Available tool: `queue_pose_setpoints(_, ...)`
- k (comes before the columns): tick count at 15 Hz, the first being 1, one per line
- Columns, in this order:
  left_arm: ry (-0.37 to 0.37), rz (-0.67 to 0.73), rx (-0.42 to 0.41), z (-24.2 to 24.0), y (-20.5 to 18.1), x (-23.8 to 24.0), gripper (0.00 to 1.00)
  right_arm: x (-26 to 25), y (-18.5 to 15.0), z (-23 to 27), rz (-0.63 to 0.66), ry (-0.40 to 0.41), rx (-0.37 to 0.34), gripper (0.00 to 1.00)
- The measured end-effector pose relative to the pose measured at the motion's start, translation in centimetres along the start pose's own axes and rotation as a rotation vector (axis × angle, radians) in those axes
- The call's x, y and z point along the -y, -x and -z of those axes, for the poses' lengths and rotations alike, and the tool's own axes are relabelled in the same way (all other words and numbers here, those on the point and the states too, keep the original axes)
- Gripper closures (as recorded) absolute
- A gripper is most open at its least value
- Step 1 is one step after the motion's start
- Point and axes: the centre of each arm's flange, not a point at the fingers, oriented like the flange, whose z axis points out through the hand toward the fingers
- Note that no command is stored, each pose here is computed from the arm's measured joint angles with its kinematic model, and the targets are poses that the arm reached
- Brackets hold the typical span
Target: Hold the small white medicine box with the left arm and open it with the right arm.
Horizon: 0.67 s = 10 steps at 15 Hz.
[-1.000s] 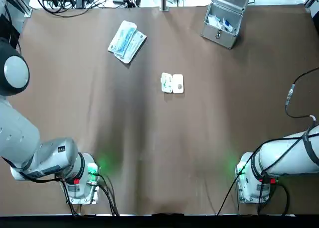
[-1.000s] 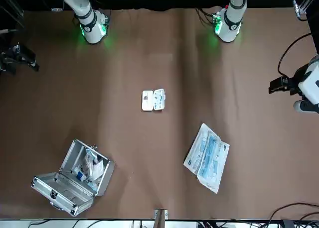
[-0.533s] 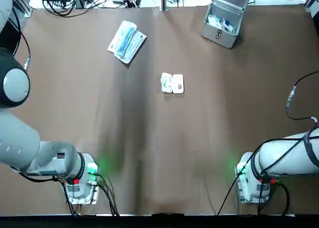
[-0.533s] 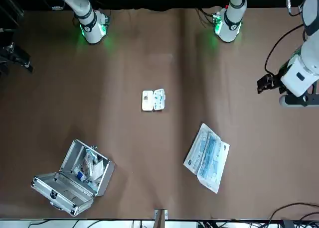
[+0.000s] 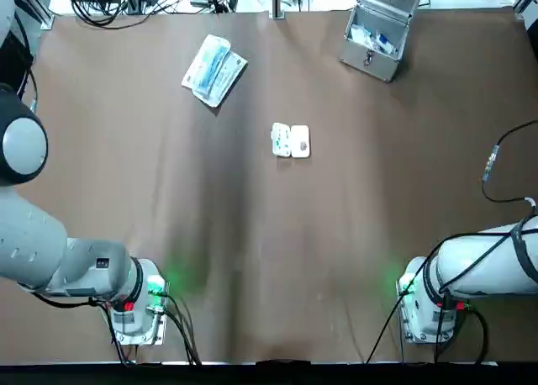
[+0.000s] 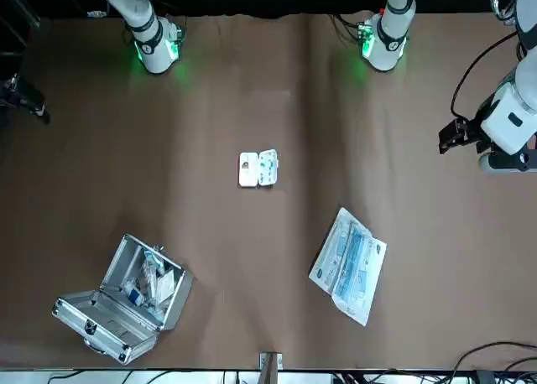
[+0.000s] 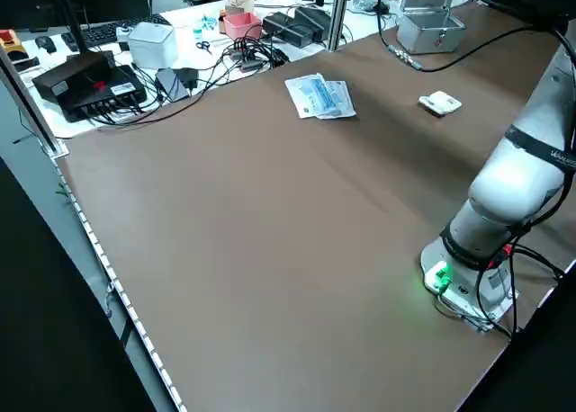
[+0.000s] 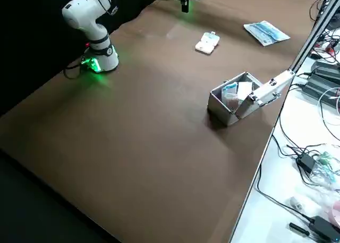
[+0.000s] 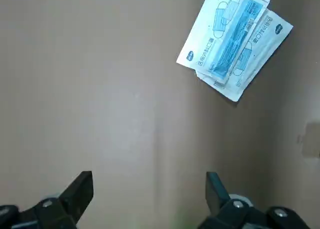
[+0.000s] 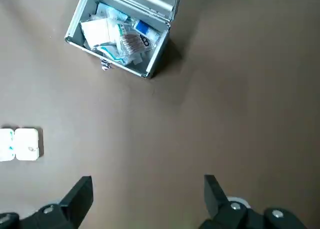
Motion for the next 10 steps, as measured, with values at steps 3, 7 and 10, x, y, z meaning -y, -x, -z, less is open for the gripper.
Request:
queue_pose_setpoints(3, 0.003, 0.004, -0.03, 1.0, -0.2, 0.3, 0.0, -0.4, 0.0, -0.1, -0.008, 0.0, 0.001, 0.02)
queue_pose_setpoints(7, 0.005, 0.009, -0.061, 3.4, 0.1, 0.5, 0.0, -0.8, 0.0, -0.1, -0.015, 0.001, -0.003, 0.02)
queue_pose_setpoints(10, 0.005, 0.009, -0.059, 4.5, 0.6, 0.6, 0.0, -0.7, 0.0, -0.2, -0.014, 0.0, -0.002, 0.02)
